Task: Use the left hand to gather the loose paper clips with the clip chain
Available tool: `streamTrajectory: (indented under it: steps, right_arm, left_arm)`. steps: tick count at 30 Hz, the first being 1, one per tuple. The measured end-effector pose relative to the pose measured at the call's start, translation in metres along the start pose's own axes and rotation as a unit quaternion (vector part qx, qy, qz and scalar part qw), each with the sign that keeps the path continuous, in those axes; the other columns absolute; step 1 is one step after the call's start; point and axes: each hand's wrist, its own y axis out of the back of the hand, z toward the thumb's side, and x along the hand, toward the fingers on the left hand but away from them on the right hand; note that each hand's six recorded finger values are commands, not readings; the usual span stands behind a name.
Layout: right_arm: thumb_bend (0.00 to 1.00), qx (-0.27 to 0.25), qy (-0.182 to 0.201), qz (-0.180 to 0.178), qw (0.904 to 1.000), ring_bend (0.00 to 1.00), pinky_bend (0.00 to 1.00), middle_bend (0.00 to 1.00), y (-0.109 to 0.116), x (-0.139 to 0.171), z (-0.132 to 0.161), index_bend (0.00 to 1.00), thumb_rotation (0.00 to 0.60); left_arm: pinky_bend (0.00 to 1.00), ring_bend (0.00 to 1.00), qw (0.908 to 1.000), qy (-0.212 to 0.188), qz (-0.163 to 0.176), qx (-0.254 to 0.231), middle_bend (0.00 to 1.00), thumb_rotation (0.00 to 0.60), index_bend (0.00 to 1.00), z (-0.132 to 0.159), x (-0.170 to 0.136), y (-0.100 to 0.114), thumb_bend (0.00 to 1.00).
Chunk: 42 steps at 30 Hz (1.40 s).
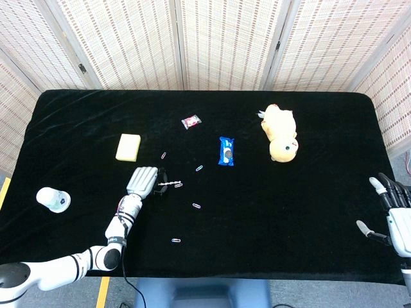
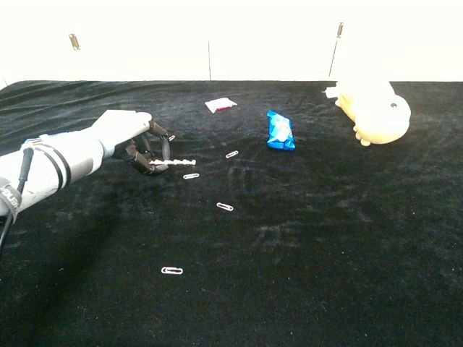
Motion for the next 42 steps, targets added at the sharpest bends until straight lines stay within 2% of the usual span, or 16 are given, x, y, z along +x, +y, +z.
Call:
streamTrajectory:
  steps: [9,22,29,35,42]
  right_arm:
    - [0.24,-0.024,-0.011,-0.063,0.9977,0.03,0.00,0.00,0.028,0.021,-0.012,0.03,0.600]
    - [0.24,-0.025,-0.009,-0.060,0.9979,0.03,0.00,0.00,0.027,0.021,-0.012,0.03,0.600]
    - [0.24,-0.026,-0.008,-0.058,0.9980,0.03,0.00,0.00,0.027,0.020,-0.012,0.02,0.600]
    - [0.24,-0.024,-0.004,-0.053,0.9983,0.03,0.00,0.00,0.025,0.019,-0.011,0.02,0.600]
    - [0.24,-0.022,0.003,-0.044,0.9988,0.03,0.00,0.00,0.021,0.017,-0.007,0.01,0.600]
  left_arm:
    - [1.00,1.00,0.9997,-0.008,-0.021,0.003,1.00,0.600,0.81,0.004,0.005,-0.014,0.64]
    - [1.00,1.00,0.9998,-0.006,-0.018,0.011,1.00,0.600,0.81,0.002,0.007,-0.015,0.64]
    - [1.00,1.00,0.9996,-0.005,0.003,0.029,1.00,0.600,0.81,-0.005,0.001,0.000,0.64]
    - [1.00,1.00,0.9984,-0.004,0.020,0.053,1.00,0.600,0.81,-0.012,-0.014,0.013,0.64]
    - [1.00,1.00,0.9967,0.010,0.031,0.074,1.00,0.600,0.81,-0.032,-0.050,0.022,0.64]
